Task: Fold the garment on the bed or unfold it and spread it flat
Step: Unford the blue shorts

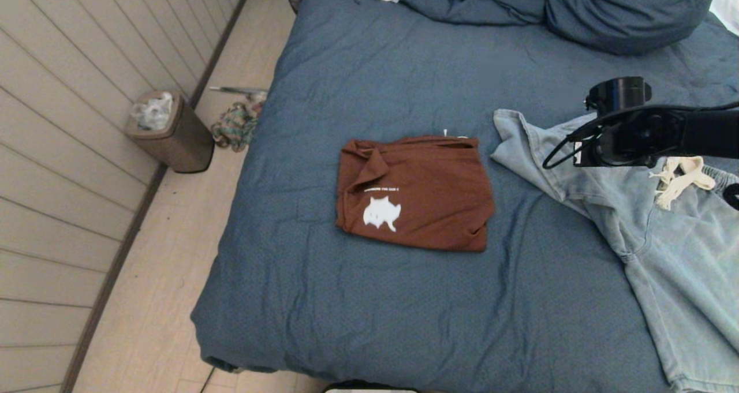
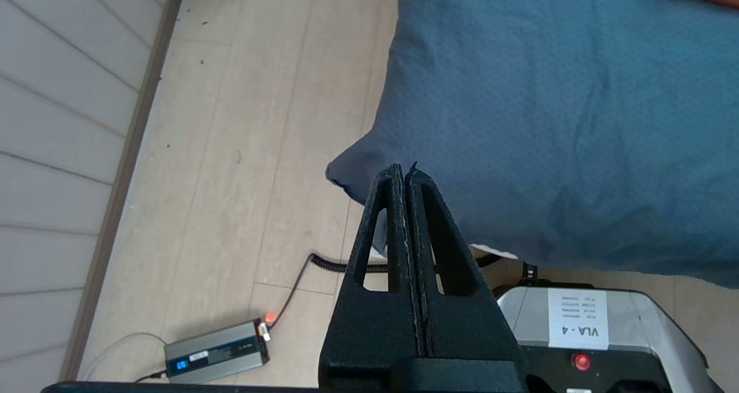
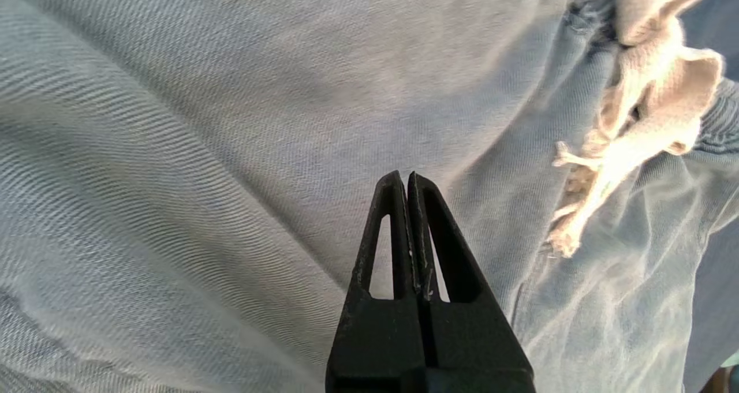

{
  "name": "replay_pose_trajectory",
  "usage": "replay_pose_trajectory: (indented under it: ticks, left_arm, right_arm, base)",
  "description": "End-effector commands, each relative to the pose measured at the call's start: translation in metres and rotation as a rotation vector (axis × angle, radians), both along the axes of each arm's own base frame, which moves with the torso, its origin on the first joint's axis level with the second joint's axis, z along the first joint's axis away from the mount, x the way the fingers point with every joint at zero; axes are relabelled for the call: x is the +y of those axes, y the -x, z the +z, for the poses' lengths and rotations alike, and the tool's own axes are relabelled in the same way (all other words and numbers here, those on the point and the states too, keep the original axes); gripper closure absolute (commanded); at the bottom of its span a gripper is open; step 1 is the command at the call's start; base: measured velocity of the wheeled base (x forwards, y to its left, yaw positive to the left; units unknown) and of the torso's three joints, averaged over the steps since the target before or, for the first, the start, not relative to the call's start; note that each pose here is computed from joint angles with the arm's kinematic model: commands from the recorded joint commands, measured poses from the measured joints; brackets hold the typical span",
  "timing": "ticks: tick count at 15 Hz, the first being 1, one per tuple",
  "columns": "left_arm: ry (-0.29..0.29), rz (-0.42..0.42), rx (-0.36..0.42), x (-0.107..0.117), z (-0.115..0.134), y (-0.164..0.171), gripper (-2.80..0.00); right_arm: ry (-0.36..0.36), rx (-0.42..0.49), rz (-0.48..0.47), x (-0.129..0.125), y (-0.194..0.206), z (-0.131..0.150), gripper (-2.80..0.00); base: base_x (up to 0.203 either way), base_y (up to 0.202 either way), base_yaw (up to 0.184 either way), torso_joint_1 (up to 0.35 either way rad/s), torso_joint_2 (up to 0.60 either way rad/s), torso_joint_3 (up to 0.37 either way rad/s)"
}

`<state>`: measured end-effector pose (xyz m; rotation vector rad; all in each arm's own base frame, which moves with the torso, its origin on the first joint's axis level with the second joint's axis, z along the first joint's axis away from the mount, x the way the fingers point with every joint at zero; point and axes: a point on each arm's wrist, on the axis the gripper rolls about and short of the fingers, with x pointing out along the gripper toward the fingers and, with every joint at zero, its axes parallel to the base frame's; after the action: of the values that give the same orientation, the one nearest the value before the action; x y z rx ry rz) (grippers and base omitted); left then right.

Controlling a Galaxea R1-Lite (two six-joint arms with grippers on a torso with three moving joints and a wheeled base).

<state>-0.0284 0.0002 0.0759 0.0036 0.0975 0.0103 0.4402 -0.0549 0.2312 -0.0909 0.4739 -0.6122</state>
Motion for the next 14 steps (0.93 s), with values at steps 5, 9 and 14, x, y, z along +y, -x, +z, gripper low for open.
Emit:
replay_pose_trajectory:
  ticks: [5,9,14]
  left_arm:
    - [0.000,0.001,0.002,0.000,0.000,0.000,0.00]
    - [0.000,0.000,0.002,0.000,0.000,0.000,0.00]
    - [0.000,-0.001,0.002,0.000,0.000,0.000,0.00]
  right_arm:
    - [-0.101,-0.044,0.271,0.050,0.059,0.042,0.00]
    - [-0.076,0.077,0.276,0.065,0.043,0.003,0.00]
    - [-0.016,0.181,0.306,0.063,0.038,-0.020,-2.80]
  base:
    - [0.000,0.000,0.000,0.000,0.00,0.000]
    - [0.000,0.000,0.000,0.000,0.00,0.000]
    - [0.000,0.000,0.000,0.000,0.00,0.000]
